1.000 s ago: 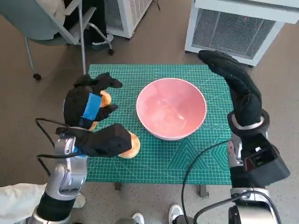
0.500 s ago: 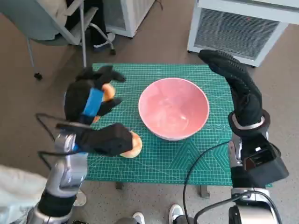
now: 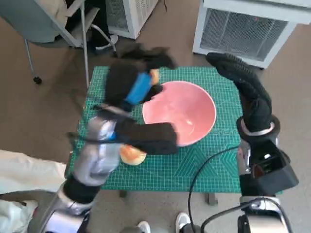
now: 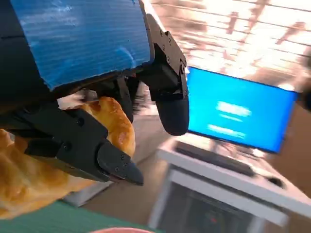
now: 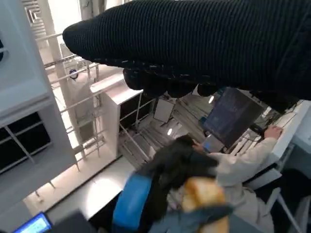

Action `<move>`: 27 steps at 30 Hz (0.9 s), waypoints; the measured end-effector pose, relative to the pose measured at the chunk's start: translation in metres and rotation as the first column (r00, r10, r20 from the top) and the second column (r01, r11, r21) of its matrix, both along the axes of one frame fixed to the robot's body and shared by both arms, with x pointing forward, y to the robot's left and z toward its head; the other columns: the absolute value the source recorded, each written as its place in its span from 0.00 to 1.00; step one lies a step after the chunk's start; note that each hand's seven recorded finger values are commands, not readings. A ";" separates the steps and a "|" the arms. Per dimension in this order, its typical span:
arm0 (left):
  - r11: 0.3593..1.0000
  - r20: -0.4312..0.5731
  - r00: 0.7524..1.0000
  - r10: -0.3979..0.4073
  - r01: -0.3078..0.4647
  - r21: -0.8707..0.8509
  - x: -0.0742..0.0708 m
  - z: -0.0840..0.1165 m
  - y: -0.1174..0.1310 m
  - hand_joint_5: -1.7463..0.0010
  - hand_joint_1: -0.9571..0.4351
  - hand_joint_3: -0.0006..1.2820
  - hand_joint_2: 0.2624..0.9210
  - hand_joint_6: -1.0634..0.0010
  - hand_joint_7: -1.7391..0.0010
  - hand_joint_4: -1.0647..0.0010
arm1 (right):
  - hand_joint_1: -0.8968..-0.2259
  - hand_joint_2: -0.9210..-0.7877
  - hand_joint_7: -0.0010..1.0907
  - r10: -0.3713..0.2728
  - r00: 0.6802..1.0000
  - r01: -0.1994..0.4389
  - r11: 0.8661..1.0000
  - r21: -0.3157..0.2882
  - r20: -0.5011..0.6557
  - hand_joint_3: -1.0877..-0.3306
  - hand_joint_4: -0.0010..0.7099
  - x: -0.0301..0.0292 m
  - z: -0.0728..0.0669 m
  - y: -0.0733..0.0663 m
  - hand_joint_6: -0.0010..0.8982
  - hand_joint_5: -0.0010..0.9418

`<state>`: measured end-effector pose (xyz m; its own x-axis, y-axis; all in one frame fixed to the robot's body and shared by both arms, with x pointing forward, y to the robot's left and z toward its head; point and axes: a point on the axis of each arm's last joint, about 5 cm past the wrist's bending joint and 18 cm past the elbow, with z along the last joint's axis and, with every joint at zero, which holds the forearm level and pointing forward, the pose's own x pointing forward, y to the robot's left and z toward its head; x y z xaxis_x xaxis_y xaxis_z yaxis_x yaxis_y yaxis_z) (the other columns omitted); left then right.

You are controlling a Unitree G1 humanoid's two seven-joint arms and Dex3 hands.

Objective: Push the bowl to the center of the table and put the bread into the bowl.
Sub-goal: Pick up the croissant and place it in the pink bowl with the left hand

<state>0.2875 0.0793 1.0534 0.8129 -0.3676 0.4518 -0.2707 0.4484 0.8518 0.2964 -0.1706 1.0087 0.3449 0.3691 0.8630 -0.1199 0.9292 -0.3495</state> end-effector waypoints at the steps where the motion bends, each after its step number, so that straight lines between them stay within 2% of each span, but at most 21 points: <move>1: 1.000 -0.006 1.000 -0.006 0.006 0.013 0.002 -0.001 -0.003 0.41 0.69 0.03 1.00 0.44 0.32 0.24 | 0.49 0.00 0.41 -0.001 1.000 0.001 1.000 -0.001 0.002 0.39 0.36 -0.0004 0.000 0.000 0.09 0.00; 4: 0.999 -0.026 0.999 -0.026 0.027 0.042 0.007 -0.006 -0.012 0.38 0.69 0.03 1.00 0.44 0.34 0.25 | 0.49 0.00 0.41 -0.007 1.000 0.007 1.000 -0.002 0.007 0.39 0.36 -0.0020 0.000 -0.001 0.08 0.00; 12: 0.995 -0.113 0.992 -0.052 0.061 0.084 0.021 -0.025 -0.028 0.36 0.69 0.07 1.00 0.53 0.28 0.28 | 0.51 0.00 0.41 -0.022 1.000 0.022 1.000 0.003 0.009 0.39 0.36 -0.0047 -0.001 -0.004 0.08 0.00; 18: 0.993 -0.176 0.983 -0.053 0.072 0.098 0.029 -0.035 -0.031 0.38 0.69 0.07 1.00 0.53 0.27 0.27 | 0.51 0.00 0.41 -0.027 0.999 0.027 1.000 0.014 0.020 0.39 0.36 -0.0057 0.001 -0.004 0.08 0.00; 22: 0.993 -0.208 0.977 -0.044 0.067 0.101 0.033 -0.040 -0.029 0.32 0.69 0.10 1.00 0.55 0.29 0.32 | 0.51 0.00 0.42 -0.034 0.999 0.034 0.999 0.023 0.020 0.39 0.36 -0.0066 0.000 -0.005 0.08 0.00; 23: 0.993 -0.225 0.973 -0.046 0.070 0.100 0.033 -0.041 -0.028 0.27 0.78 0.13 1.00 0.62 0.46 0.40 | 0.51 0.00 0.42 -0.036 0.999 0.036 0.999 0.025 0.018 0.39 0.36 -0.0069 -0.001 -0.005 0.08 0.00; 24: 0.993 -0.254 0.966 -0.053 0.079 0.093 0.034 -0.041 -0.027 0.23 0.84 0.16 1.00 0.62 0.62 0.46 | 0.51 0.00 0.42 -0.038 0.999 0.038 0.999 0.027 0.017 0.39 0.36 -0.0071 -0.001 -0.005 0.08 0.00; 25: 0.992 -0.280 0.958 -0.058 0.087 0.093 0.035 -0.041 -0.026 0.32 0.79 0.15 0.98 0.64 0.69 0.51 | 0.51 0.00 0.42 -0.041 0.999 0.040 0.999 0.028 0.015 0.39 0.36 -0.0073 -0.002 -0.005 0.08 0.00; 26: 0.991 -0.316 0.946 -0.068 0.101 0.088 0.035 -0.041 -0.025 0.51 0.72 0.12 0.99 0.66 0.79 0.54 | 0.51 0.00 0.42 -0.043 0.999 0.042 0.999 0.029 0.013 0.39 0.36 -0.0075 -0.002 -0.005 0.08 0.00; 27: 0.990 -0.350 0.934 -0.077 0.114 0.087 0.036 -0.041 -0.023 0.68 0.64 0.08 0.98 0.69 0.87 0.64 | 0.51 0.00 0.42 -0.045 0.999 0.044 0.999 0.026 0.012 0.39 0.36 -0.0076 -0.003 -0.005 0.08 0.00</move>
<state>0.3232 0.0563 1.0122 0.8703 -0.4812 0.1049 0.0880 0.3613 0.9283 0.2888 -0.1760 1.0061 0.3496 0.3312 0.8764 -0.0741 0.9423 -0.3265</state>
